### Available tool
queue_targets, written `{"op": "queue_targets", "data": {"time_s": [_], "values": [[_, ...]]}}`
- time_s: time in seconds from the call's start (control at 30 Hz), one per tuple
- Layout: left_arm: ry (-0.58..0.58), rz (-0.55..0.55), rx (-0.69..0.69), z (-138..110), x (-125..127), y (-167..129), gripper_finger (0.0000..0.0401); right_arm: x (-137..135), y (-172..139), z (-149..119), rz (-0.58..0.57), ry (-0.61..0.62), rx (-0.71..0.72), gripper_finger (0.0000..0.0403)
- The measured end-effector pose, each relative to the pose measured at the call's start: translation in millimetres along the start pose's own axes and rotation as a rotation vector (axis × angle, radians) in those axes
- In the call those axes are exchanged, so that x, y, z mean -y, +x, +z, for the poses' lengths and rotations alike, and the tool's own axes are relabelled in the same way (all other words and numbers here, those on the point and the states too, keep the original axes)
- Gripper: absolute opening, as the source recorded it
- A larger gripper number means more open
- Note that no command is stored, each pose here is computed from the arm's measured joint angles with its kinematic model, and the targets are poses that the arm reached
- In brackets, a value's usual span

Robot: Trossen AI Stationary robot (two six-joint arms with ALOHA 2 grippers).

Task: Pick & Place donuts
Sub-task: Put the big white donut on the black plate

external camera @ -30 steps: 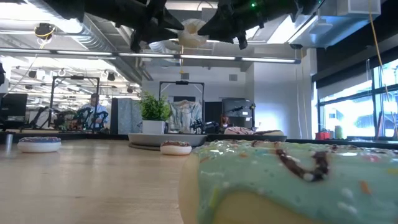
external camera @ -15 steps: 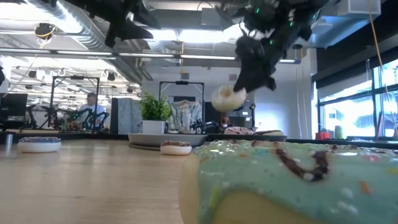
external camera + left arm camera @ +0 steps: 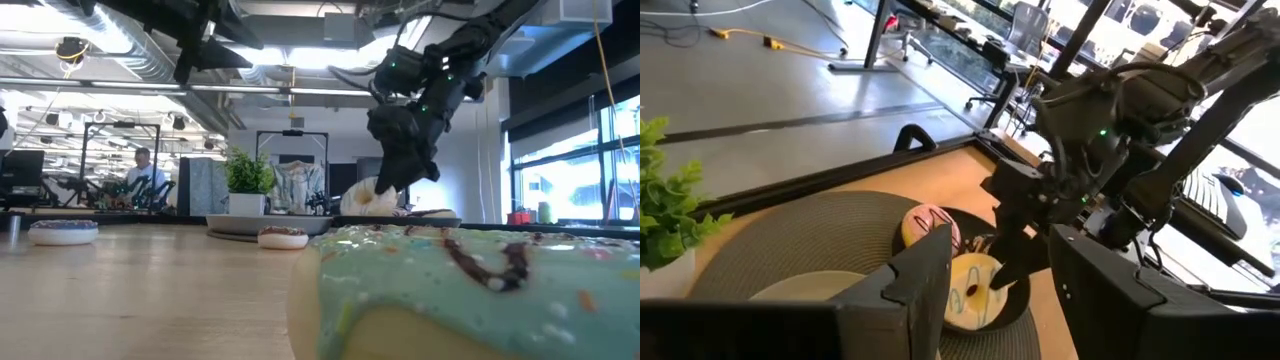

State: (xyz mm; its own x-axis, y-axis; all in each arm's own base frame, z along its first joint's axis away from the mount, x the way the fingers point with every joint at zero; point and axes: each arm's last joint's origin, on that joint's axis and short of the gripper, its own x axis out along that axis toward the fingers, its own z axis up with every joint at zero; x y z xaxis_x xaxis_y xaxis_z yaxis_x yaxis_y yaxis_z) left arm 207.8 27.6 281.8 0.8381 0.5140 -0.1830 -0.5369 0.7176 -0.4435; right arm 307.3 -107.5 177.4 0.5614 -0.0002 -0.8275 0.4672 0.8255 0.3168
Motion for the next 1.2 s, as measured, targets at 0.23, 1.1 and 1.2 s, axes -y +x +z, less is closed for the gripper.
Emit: {"op": "queue_targets", "data": {"time_s": [0.23,1.1,1.2], "values": [[0.000,0.003,0.002,0.1,-0.1,0.0,0.0166,1.8,2.4,-0.5,-0.043,-0.022,0.002,0.0100],[-0.018,-0.019,-0.021,-1.1,0.2,0.0,0.0166,10.3,-4.9,1.8,-0.150,-0.046,-0.045,0.0274],[-0.015,-0.010,-0.033,-2.4,-0.7,0.0,0.0166,9.1,-14.2,8.3,-0.244,-0.046,-0.076,0.0282]]}}
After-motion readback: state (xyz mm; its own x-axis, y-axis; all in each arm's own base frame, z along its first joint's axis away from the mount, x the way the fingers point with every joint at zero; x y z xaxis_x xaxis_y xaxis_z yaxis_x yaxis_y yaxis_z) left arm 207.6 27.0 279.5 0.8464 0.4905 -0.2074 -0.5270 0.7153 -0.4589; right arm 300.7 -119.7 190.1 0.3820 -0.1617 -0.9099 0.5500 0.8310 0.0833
